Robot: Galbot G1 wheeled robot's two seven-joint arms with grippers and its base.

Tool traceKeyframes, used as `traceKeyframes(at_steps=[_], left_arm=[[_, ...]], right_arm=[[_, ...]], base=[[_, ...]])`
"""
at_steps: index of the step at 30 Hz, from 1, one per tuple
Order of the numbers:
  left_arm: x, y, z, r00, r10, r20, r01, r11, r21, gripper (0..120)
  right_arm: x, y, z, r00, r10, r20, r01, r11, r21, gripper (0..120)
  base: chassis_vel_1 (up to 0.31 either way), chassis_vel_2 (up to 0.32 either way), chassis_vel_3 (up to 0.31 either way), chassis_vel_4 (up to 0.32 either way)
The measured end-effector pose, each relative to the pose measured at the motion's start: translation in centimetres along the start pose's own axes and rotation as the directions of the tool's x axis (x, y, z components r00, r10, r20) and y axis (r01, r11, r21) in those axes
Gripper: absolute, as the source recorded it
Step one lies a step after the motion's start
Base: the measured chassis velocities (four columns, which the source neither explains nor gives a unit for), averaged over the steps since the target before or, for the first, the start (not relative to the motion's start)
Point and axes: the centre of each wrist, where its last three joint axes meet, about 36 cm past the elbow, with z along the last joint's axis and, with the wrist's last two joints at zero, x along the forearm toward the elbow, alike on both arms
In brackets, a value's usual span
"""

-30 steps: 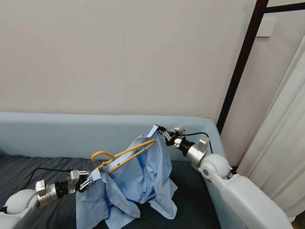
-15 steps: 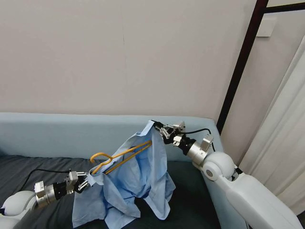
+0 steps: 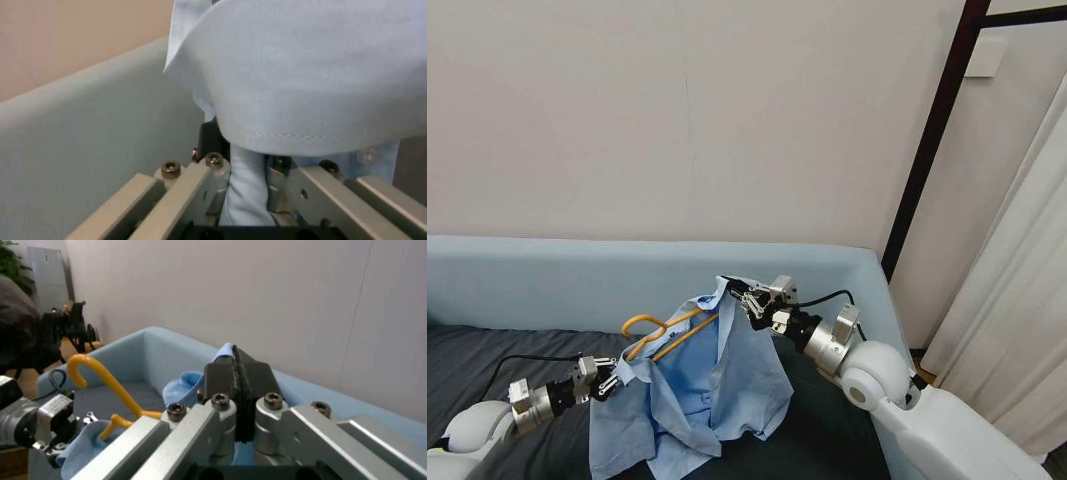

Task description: Pick up the clothes from the sofa and hang them on the clothes hanger.

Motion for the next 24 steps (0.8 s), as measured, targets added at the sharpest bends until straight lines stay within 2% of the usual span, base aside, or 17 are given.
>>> traceKeyframes(at_steps=[5,8,11,13,17,19,24], left_arm=[[-0.1,0.0,-0.2,1.0,-0.003,0.003,0.003,1.0,0.0,2],[-1.2,-1.0,0.4,1.0,0.006,0.012,-0.006,1.0,0.016,2],[-2.3,-1.8,0.9,1.0,0.013,0.021,-0.013,1.0,0.027,2],[-2.7,-2.0,1.0,1.0,0.012,0.027,-0.012,0.999,0.03,2],[-3.4,-2.2,0.8,0.999,0.015,0.043,-0.016,0.999,0.03,2],[-3.4,-2.2,0.7,0.999,0.016,0.046,-0.018,0.999,0.029,2],[-2.9,-2.0,-0.2,0.998,0.026,0.058,-0.027,0.999,0.022,2]], right_arm=[[0.1,0.8,0.1,0.999,-0.036,0.017,0.037,0.998,-0.051,0],[0.0,2.7,1.2,0.985,-0.148,0.089,0.159,0.978,-0.132,0],[0.0,4.4,3.0,0.965,-0.229,0.126,0.245,0.959,-0.14,0],[0.0,4.9,3.7,0.962,-0.242,0.126,0.259,0.955,-0.141,0],[-0.1,5.8,6.6,0.966,-0.247,0.07,0.254,0.961,-0.108,0],[-0.1,5.8,6.9,0.968,-0.242,0.062,0.248,0.963,-0.102,0],[0.1,5.9,8.4,0.987,-0.159,0.001,0.158,0.985,-0.075,0]], base=[[0.0,0.0,0.0,0.0],[0.0,0.0,0.0,0.0],[0.0,0.0,0.0,0.0],[0.0,0.0,0.0,0.0],[0.0,0.0,0.0,0.0],[0.0,0.0,0.0,0.0],[0.0,0.0,0.0,0.0]])
